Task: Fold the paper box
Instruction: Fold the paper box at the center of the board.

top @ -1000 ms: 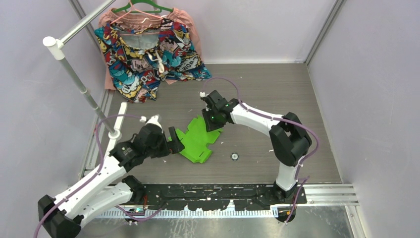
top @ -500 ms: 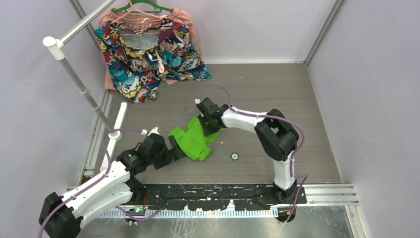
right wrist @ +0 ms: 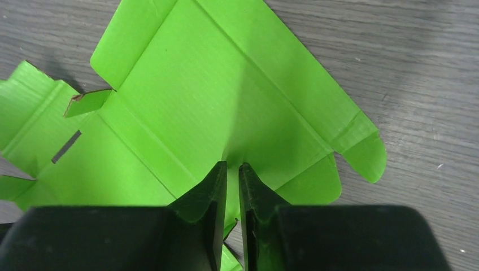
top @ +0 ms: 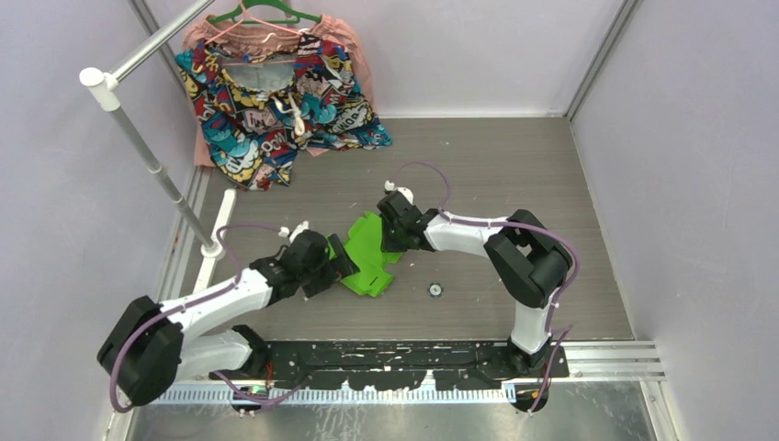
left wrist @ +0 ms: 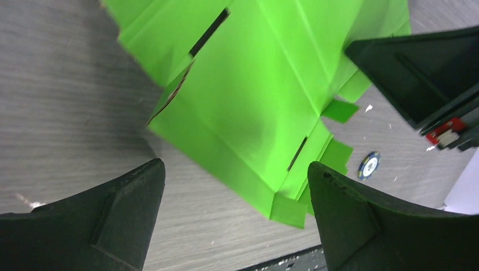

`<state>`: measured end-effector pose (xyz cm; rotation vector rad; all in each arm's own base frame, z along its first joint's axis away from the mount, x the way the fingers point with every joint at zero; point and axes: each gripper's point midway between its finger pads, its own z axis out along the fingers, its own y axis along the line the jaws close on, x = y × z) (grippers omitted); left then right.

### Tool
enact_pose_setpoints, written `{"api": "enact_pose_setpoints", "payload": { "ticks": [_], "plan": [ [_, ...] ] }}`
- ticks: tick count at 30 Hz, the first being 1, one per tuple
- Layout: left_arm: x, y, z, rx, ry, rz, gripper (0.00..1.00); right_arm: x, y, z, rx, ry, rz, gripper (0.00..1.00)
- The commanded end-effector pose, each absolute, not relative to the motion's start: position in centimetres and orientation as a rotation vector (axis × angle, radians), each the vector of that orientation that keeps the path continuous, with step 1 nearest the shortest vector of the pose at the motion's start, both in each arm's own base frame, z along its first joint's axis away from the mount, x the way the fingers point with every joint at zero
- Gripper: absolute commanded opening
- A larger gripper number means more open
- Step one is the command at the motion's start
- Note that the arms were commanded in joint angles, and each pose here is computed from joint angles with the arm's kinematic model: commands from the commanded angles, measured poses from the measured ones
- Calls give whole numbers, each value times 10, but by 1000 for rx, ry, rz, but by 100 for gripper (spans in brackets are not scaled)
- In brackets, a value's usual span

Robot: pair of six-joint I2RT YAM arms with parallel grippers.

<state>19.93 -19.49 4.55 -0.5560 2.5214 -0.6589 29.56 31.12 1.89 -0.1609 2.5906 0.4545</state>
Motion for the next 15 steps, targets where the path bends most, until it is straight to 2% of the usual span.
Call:
{"api": "enact_pose_setpoints", "payload": {
  "ticks": [1,9,15],
  "plan": [
    [242,-210,77,-497,2392,-658,93,261,276,-27,-48,2742,317,20],
    [267,-223,95,-424,2371,-619,73,254,278,-33,-45,2759,345,20],
    [278,-229,101,-380,2378,-588,70,252,284,-36,-47,2769,376,20]
  ]
}}
